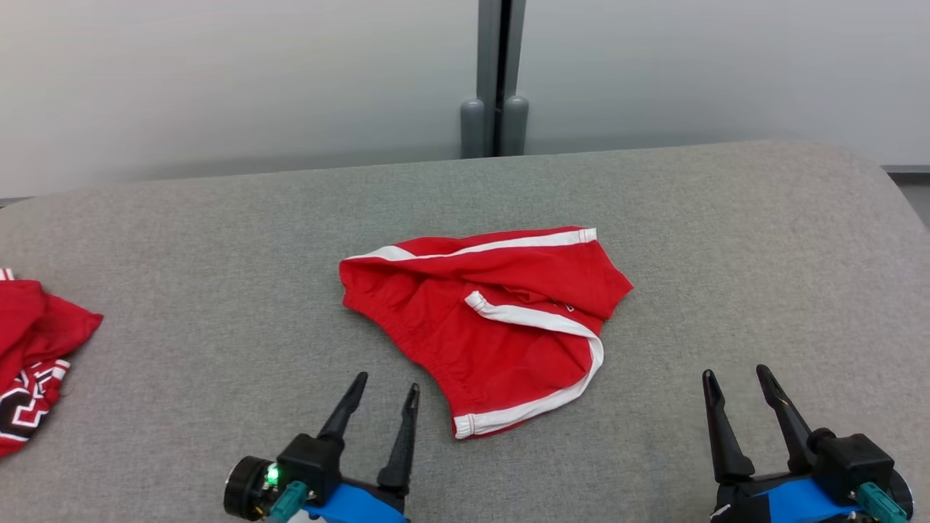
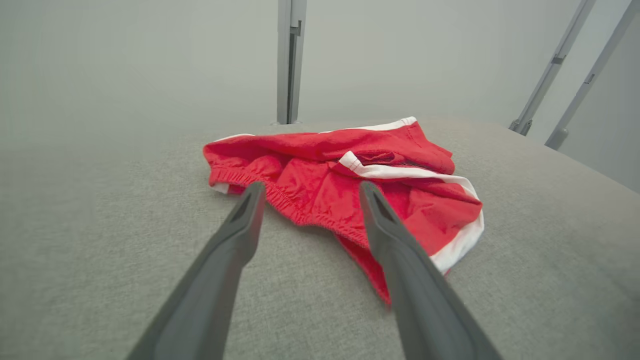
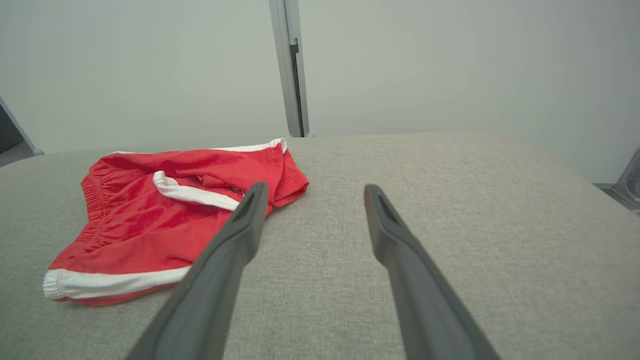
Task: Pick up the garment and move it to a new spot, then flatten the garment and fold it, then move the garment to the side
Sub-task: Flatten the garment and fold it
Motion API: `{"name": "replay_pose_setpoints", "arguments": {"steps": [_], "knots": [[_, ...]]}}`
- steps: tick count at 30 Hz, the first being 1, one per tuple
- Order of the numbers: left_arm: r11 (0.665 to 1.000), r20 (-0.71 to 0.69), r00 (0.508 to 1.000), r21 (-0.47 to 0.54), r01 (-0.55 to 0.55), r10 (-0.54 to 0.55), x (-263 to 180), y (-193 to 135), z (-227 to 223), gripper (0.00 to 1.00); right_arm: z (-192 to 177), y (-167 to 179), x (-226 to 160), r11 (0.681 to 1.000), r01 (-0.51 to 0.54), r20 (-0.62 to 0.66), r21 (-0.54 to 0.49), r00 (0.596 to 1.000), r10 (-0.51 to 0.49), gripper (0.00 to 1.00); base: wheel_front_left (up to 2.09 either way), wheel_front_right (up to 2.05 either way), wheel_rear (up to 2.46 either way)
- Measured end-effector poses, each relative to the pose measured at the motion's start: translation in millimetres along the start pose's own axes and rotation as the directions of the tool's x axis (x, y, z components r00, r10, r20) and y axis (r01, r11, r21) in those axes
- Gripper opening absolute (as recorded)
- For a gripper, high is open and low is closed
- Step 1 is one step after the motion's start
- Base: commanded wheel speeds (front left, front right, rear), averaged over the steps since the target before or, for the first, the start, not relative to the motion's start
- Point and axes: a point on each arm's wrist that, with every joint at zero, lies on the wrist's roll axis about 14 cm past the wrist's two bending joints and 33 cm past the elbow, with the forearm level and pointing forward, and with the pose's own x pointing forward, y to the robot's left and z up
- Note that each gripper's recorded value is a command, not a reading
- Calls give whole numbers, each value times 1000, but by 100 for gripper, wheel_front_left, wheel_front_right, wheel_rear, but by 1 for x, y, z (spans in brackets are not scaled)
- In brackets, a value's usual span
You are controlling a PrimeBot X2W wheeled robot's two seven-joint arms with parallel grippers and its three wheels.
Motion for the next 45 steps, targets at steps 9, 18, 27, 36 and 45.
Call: {"name": "replay_pose_setpoints", "arguments": {"steps": [9, 18, 27, 36, 45], "knots": [[975, -184, 958, -42, 218, -222, 8, -64, -56, 100, -4, -19, -4, 998, 61, -15, 3, 998, -61, 100, 0, 0, 0], [964, -265, 926, -63, 260, -267, 19, -70, -78, 100, -10, -29, -5, 995, 95, -34, 7, 995, -94, 100, 0, 0, 0], [972, -259, 937, -51, 230, -235, 27, -57, -74, 100, -11, -28, -3, 996, 93, -37, 12, 995, -92, 100, 0, 0, 0], [981, -270, 943, -43, 191, -195, 14, -47, -80, 100, -10, -25, -2, 996, 83, -32, 24, 996, -82, 100, 0, 0, 0], [963, -279, 922, -56, 262, -267, 14, -69, -82, 100, -14, -24, -4, 996, 85, -45, 31, 996, -83, 100, 0, 0, 0]]}}
